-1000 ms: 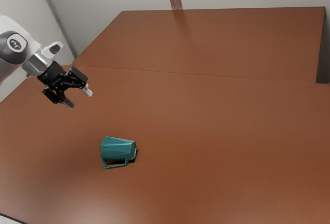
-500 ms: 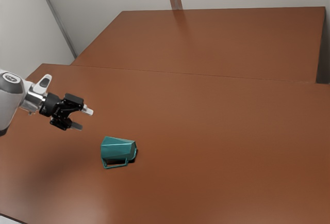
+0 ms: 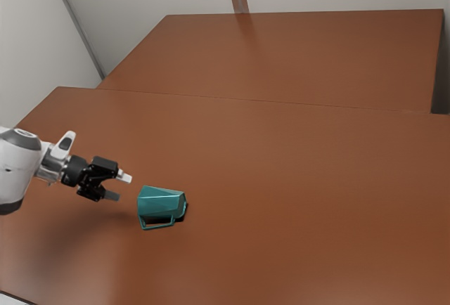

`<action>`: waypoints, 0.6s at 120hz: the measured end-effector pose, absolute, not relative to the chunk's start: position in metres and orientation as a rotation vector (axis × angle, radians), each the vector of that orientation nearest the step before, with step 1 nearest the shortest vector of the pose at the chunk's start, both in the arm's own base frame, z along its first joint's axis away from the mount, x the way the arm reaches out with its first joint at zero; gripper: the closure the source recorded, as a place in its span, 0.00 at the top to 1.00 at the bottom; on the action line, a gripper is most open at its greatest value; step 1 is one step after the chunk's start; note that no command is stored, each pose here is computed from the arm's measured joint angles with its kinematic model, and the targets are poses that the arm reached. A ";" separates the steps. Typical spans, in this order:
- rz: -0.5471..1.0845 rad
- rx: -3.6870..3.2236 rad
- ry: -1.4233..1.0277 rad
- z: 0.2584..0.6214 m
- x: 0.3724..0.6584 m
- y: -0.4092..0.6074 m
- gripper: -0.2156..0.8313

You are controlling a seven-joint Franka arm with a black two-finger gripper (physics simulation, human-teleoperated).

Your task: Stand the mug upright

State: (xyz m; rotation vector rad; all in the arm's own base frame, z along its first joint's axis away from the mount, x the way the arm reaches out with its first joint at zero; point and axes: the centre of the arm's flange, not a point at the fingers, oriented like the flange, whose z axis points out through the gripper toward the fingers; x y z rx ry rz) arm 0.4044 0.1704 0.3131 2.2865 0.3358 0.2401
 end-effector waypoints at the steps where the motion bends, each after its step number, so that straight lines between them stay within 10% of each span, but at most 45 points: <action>1: 0.240 2.287 0.334 0.312 0.404 0.170 0.78; 72: 0.216 2.299 0.231 0.291 0.416 0.144 0.78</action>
